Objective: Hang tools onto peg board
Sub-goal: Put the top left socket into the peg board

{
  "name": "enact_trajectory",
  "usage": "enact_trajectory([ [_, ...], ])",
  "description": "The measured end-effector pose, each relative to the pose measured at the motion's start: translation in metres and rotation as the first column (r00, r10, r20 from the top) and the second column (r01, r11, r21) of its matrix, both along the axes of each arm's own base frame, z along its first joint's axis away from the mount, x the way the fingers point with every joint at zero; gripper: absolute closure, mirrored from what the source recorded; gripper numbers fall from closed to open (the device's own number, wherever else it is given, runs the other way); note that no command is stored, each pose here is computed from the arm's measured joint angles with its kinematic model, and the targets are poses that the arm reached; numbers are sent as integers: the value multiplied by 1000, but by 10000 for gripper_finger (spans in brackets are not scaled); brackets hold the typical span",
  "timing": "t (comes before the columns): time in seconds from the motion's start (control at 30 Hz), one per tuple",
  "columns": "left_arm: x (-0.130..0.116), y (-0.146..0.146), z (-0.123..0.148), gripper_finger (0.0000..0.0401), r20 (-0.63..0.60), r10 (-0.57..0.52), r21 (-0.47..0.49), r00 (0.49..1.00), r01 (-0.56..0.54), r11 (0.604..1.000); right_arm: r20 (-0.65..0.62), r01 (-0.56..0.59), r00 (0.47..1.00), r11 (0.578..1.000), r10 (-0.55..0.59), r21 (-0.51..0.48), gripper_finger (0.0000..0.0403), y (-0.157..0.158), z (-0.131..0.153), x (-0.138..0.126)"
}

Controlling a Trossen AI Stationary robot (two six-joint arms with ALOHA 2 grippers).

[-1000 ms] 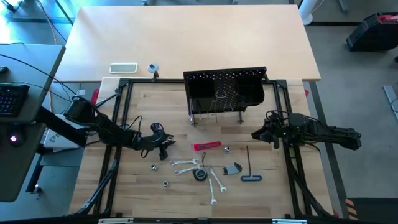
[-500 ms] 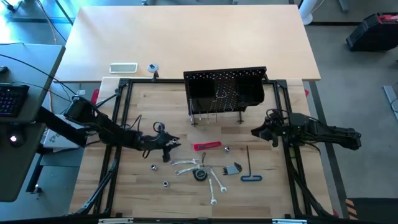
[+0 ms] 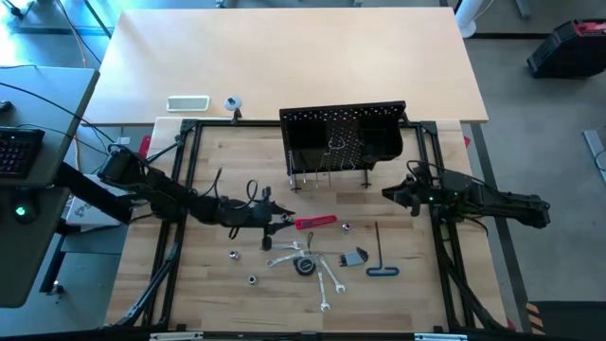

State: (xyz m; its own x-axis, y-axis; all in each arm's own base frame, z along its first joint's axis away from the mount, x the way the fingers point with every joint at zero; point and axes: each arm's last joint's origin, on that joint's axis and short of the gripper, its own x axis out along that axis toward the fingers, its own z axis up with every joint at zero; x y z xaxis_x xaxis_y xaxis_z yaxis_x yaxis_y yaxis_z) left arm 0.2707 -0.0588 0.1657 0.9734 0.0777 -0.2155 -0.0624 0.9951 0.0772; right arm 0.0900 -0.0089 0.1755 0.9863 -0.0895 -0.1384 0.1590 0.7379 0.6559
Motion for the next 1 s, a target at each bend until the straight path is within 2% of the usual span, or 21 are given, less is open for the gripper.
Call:
enact_trajectory([
  [0.07, 6, 1, 8, 293, 26, -21, 1, 999, 21, 1000, 47, -15, 999, 999, 16, -29, 308, 0, 5, 1],
  [0.23, 21, 3, 27, 293, 67, -70, -10, 995, 70, 997, 157, -175, 970, 982, 185, -75, 308, 8, 13, 7],
  [0.43, 38, -2, 48, 293, 24, -100, 15, 995, 100, 995, 39, -207, 976, 966, 215, -157, 308, 20, 4, 23],
  [0.57, 46, -9, 62, 293, -11, -116, 34, 993, 117, 993, 49, -205, 973, 941, 226, -270, 303, 31, 5, 35],
  [0.77, 54, -14, 79, 293, -64, -111, 58, 992, 114, 992, 89, -201, 956, 848, 279, -490, 286, 49, 8, 52],
  [1.0, 60, -18, 96, 293, -96, -106, 75, 990, 113, 991, 24, -266, 946, 815, 324, -514, 284, 66, 20, 81],
])
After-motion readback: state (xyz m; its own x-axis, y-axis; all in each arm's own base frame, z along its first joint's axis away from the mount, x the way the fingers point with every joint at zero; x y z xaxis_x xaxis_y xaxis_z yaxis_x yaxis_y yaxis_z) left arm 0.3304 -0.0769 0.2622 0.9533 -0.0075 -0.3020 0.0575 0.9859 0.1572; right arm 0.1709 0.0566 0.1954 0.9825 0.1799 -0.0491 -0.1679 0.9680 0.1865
